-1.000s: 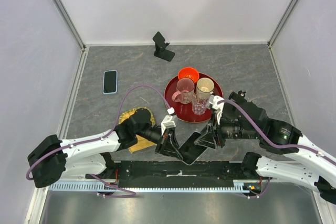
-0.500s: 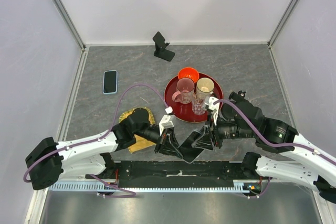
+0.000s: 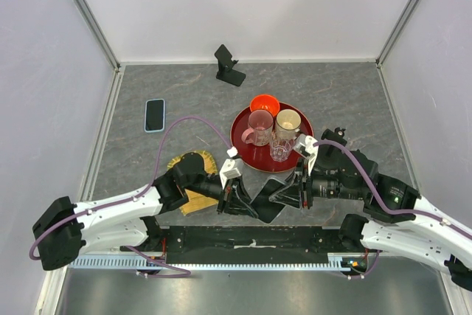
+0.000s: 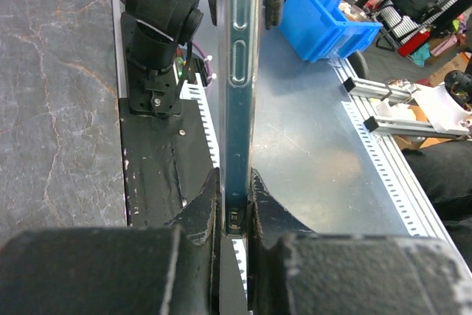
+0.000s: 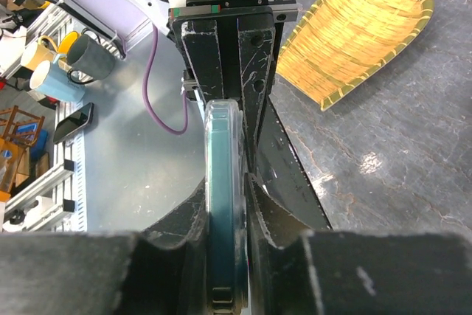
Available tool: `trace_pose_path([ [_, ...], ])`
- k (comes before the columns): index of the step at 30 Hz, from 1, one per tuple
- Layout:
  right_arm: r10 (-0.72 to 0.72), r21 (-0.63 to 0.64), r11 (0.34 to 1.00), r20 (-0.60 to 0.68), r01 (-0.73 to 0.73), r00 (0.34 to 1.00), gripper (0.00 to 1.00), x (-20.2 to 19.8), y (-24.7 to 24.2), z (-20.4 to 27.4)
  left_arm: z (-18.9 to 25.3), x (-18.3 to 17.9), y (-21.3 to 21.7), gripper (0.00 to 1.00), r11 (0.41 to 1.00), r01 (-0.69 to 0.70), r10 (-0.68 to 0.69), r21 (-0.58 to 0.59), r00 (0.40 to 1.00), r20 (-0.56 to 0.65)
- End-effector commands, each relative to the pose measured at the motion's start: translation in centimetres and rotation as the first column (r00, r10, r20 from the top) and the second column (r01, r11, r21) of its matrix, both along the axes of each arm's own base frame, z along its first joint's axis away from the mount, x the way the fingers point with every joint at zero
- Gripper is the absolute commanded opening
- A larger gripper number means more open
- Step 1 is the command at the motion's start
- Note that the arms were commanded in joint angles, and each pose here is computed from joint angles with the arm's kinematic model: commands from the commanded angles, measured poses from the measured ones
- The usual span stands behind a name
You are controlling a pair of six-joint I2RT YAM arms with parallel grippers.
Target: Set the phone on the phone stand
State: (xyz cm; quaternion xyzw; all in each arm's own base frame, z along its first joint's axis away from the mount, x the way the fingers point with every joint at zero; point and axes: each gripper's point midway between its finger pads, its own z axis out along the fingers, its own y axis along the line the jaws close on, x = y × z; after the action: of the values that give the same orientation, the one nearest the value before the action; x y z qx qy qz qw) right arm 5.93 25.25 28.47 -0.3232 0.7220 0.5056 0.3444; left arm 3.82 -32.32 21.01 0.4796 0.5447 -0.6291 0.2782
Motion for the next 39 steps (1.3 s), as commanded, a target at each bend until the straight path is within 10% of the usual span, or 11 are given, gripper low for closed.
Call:
trace_pose_path([
  [1, 0.005, 0.107, 0.994, 0.018, -0.007, 1.000, 0.21, -0.1, 0.6, 2.6, 2.8, 1.2, -1.1, 0.02, 0.993, -0.034, 0.042, -0.110, 0.997, 0.069],
  [6, -0.029, 0.132, 0.991, 0.038, 0.024, 0.999, 0.22, 0.5, 0.7, 3.1, 2.9, 1.1, -1.2, 0.02, 0.993, -0.029, 0.038, -0.117, 0.997, 0.072],
  [10, -0.042, 0.149, 0.988, 0.068, 0.031, 0.997, 0.00, 0.8, 0.6, 3.6, 3.1, 1.1, -1.3, 0.02, 0.993, -0.027, 0.034, -0.111, 0.997, 0.064],
  [13, -0.154, 0.137, 0.981, 0.092, 0.140, 0.984, 0.00, 2.4, -0.7, 3.7, 3.2, 2.9, -1.7, 0.31, 0.988, -0.136, 0.139, -0.075, 0.989, 0.041],
  [15, -0.360, 0.076, 0.933, 0.123, 0.353, 0.925, 0.00, 5.4, -3.5, 3.4, 3.3, 5.3, -2.0, 0.67, 0.959, -0.278, 0.280, -0.055, 0.959, 0.034],
  [17, -0.472, 0.047, 0.881, 0.161, 0.471, 0.867, 0.00, 6.9, -5.8, 3.6, 3.5, 6.7, -2.2, 0.76, 0.938, -0.344, 0.345, -0.037, 0.938, 0.044],
  [29, -0.923, 0.065, 0.268, 0.302, 0.961, 0.237, 0.00, 10.2, -25.0, 9.0, 4.4, 15.6, -9.8, 0.59, 0.822, -0.565, 0.566, -0.069, 0.797, 0.210],
  [39, -0.900, 0.099, 0.331, 0.331, 0.938, 0.283, 0.00, 9.3, -25.8, 12.1, 2.9, 21.5, -18.5, 0.50, 0.765, -0.634, 0.639, -0.116, 0.724, 0.260],
])
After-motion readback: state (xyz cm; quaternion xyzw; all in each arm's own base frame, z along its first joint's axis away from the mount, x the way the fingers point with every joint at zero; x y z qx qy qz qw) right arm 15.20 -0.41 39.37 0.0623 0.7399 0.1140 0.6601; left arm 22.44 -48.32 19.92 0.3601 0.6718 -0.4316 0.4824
